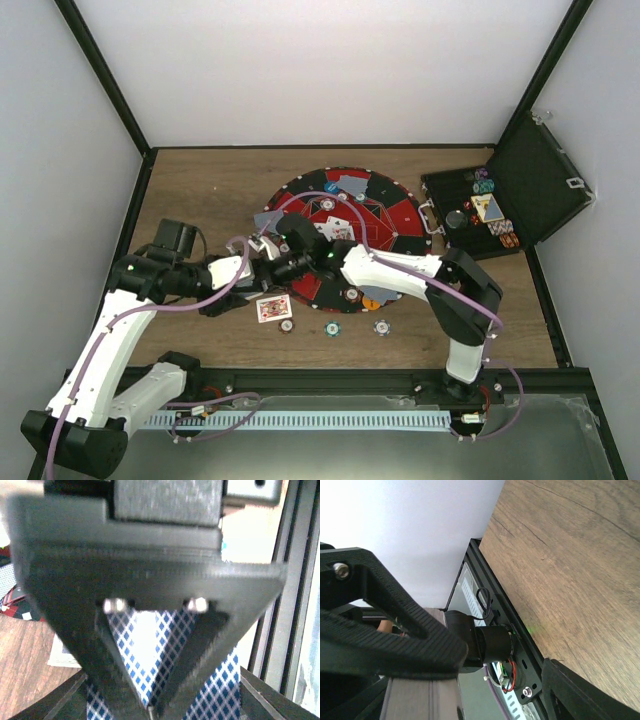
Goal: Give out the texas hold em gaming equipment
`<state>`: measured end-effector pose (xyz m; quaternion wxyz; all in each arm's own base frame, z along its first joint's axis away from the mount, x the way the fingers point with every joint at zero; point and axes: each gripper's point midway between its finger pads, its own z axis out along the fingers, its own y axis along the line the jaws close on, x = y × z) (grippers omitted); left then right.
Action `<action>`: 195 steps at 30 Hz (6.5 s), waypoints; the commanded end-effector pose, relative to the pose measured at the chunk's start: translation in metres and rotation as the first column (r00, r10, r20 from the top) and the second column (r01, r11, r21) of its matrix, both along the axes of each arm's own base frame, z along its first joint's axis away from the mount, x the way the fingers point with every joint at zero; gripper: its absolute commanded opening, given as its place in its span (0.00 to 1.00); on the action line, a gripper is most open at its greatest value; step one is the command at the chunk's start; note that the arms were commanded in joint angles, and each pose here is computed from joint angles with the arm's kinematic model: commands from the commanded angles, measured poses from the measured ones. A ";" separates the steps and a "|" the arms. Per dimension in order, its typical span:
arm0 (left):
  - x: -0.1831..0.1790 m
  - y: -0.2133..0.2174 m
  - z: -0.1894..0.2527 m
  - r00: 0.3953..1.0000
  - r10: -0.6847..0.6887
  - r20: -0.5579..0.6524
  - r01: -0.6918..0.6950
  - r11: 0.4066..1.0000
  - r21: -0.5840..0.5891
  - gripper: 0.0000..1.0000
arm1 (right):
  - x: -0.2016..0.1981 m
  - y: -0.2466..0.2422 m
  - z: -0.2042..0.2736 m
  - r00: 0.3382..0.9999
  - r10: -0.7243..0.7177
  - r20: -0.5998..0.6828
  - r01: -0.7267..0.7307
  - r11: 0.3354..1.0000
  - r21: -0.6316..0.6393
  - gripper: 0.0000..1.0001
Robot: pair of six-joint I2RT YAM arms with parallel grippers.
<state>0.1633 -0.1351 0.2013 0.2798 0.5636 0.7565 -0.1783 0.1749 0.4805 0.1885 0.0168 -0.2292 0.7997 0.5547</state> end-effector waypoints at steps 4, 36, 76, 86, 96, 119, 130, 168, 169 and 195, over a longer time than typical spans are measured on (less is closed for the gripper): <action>-0.001 -0.006 0.017 0.999 -0.026 0.044 0.028 0.999 -0.044 0.04 | 0.015 -0.030 -0.019 0.996 -0.093 0.011 0.094 0.991 -0.097 0.65; 0.009 -0.003 -0.001 1.000 -0.004 0.029 0.004 1.000 -0.009 0.04 | 0.026 -0.040 -0.031 0.996 -0.080 -0.050 0.070 0.980 -0.184 0.46; 0.010 -0.001 0.005 0.999 -0.011 0.049 0.011 1.000 0.006 0.04 | 0.035 -0.074 -0.001 0.993 -0.106 0.049 0.113 0.978 -0.177 0.07; 0.012 0.000 0.002 0.999 -0.007 0.042 0.007 1.000 0.015 0.04 | 0.071 -0.116 0.006 0.980 -0.183 0.083 0.195 0.965 -0.175 0.01; 0.012 0.001 0.000 1.000 -0.004 0.030 0.003 1.000 0.022 0.04 | 0.192 -0.204 -0.028 0.910 -0.380 0.168 0.413 0.874 -0.257 0.03; 0.010 0.002 -0.005 1.000 -0.010 0.014 0.009 0.999 0.034 0.04 | 0.273 -0.267 -0.064 0.812 -0.440 0.383 0.582 0.657 -0.478 0.39; 0.010 0.000 -0.001 1.000 -0.011 0.027 0.010 1.000 0.016 0.04 | 0.104 -0.109 0.053 0.952 -0.242 0.189 0.256 0.965 -0.050 0.92; 0.009 0.000 0.007 0.999 -0.018 0.041 0.017 1.000 0.013 0.04 | 0.035 -0.044 -0.027 0.998 -0.063 -0.025 0.061 0.996 -0.063 0.73; 0.009 0.000 0.006 0.999 -0.019 0.040 0.018 1.000 0.014 0.04 | 0.035 -0.047 -0.026 0.998 -0.066 -0.023 0.065 0.996 -0.062 0.72; 0.013 0.004 -0.012 1.000 -0.009 0.029 0.008 0.999 0.052 0.04 | 0.041 -0.068 0.027 0.992 -0.116 0.056 0.116 0.993 -0.006 0.01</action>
